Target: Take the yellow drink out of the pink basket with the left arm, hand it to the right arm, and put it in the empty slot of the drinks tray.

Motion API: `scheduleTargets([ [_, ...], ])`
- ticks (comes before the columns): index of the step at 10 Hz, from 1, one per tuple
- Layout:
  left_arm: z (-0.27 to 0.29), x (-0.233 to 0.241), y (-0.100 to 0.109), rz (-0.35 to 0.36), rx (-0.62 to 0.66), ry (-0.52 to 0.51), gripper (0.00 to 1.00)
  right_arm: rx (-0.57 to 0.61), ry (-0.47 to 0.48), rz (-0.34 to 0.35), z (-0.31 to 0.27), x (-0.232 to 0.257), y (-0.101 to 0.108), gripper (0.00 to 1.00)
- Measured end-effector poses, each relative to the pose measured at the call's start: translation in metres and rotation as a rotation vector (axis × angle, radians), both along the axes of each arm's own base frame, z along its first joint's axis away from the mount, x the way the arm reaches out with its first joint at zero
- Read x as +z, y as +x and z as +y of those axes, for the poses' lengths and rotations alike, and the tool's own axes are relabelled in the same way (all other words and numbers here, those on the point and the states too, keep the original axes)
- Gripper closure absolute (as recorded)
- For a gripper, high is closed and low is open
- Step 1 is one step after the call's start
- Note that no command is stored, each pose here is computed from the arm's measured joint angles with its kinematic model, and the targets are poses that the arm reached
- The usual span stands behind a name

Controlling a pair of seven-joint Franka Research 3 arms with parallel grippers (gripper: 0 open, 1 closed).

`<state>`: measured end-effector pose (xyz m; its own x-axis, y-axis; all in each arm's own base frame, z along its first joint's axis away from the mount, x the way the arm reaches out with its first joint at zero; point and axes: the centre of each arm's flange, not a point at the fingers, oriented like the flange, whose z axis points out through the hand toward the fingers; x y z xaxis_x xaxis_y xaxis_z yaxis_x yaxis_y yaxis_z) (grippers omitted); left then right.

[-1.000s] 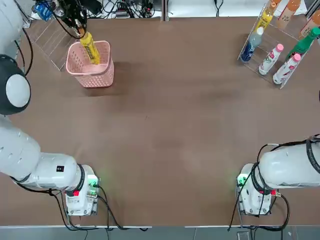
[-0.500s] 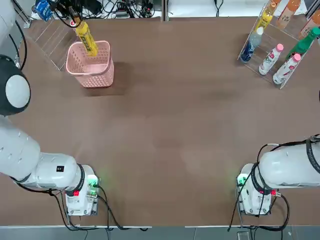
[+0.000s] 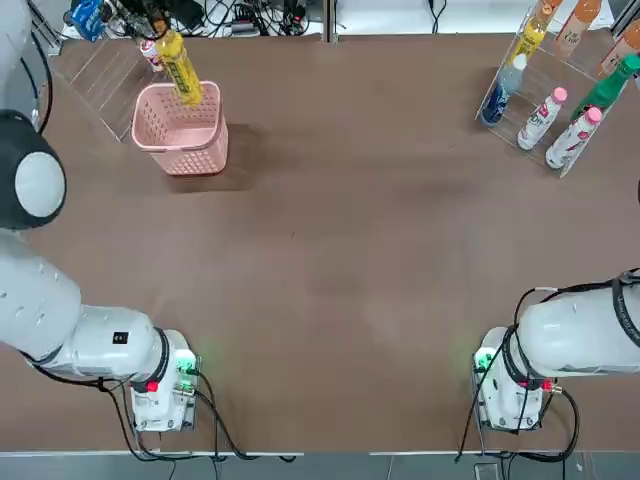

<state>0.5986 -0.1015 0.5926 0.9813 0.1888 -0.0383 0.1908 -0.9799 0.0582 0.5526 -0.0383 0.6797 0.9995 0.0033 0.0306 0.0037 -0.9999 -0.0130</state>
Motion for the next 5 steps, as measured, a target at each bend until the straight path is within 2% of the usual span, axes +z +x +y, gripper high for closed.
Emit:
scheduleTargets([
  [5, -0.07, -0.003, 0.004, 0.004, 0.001, -0.026, 0.66, -0.001, 0.0, -0.004, 0.0, 0.001, 0.0, 0.01],
])
